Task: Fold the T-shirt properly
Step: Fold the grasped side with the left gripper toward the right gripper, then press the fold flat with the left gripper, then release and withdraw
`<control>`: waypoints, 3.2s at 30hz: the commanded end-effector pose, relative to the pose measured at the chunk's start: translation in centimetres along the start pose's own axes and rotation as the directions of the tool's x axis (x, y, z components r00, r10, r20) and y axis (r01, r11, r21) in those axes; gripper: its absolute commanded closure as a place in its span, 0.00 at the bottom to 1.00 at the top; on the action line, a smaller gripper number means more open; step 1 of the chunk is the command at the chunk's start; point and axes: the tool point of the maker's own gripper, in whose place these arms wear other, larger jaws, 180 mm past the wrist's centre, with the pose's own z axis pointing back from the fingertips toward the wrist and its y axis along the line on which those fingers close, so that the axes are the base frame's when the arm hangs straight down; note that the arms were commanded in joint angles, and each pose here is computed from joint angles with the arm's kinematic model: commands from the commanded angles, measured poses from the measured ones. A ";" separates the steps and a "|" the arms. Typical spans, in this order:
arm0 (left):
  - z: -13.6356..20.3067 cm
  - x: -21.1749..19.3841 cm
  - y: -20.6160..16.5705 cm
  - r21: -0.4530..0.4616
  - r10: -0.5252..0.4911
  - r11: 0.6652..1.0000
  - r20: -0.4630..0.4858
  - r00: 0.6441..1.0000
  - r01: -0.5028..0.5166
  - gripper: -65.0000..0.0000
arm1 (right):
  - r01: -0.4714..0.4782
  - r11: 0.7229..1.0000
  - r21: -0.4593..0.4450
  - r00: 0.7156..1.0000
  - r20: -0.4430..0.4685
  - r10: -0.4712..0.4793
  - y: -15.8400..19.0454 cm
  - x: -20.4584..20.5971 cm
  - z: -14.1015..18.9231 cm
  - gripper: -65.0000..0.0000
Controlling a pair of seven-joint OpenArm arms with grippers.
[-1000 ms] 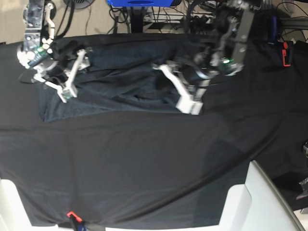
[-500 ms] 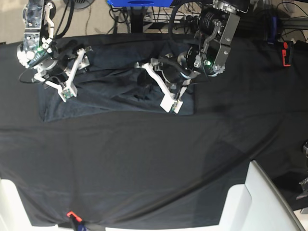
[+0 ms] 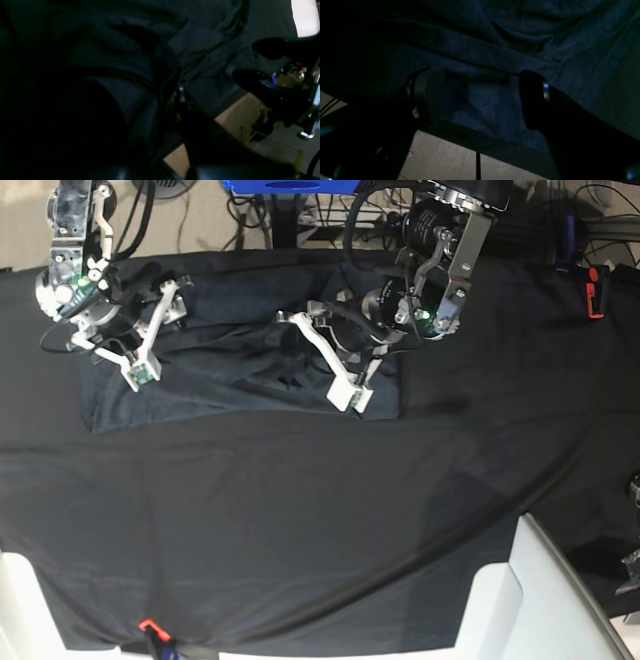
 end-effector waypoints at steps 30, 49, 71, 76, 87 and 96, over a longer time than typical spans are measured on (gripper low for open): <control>-4.1 -1.0 -11.8 -0.284 -0.464 0.861 -0.098 0.880 0.422 0.38 | -0.003 1.000 -0.007 1.000 0.030 0.003 -0.3 0.8 0.3 0.35; 3.9 1.7 0.3 0.013 -0.181 0.983 0.017 0.983 0.181 1.00 | -0.006 1.000 -0.001 1.000 0.028 0.006 -0.1 0.8 0.2 0.35; 1.1 0.7 3.0 0.086 -0.051 0.995 -0.066 0.997 0.057 1.00 | -0.004 1.000 -0.001 1.000 0.027 0.004 -0.1 0.7 0.2 0.35; -0.9 -0.6 1.3 0.040 -0.117 0.991 -0.145 0.982 0.124 1.00 | -0.002 1.000 -0.003 1.000 0.028 0.002 -0.2 0.8 0.2 0.35; -3.4 1.4 -0.4 0.015 -0.112 0.993 -0.139 0.984 0.115 1.00 | -0.001 1.000 -0.005 1.000 0.029 0.001 -0.3 0.8 0.2 0.35; -5.7 4.1 -1.1 0.014 -0.099 0.995 -0.137 0.986 0.102 1.00 | -0.001 1.000 -0.005 1.000 0.029 0.001 -0.3 0.8 0.2 0.35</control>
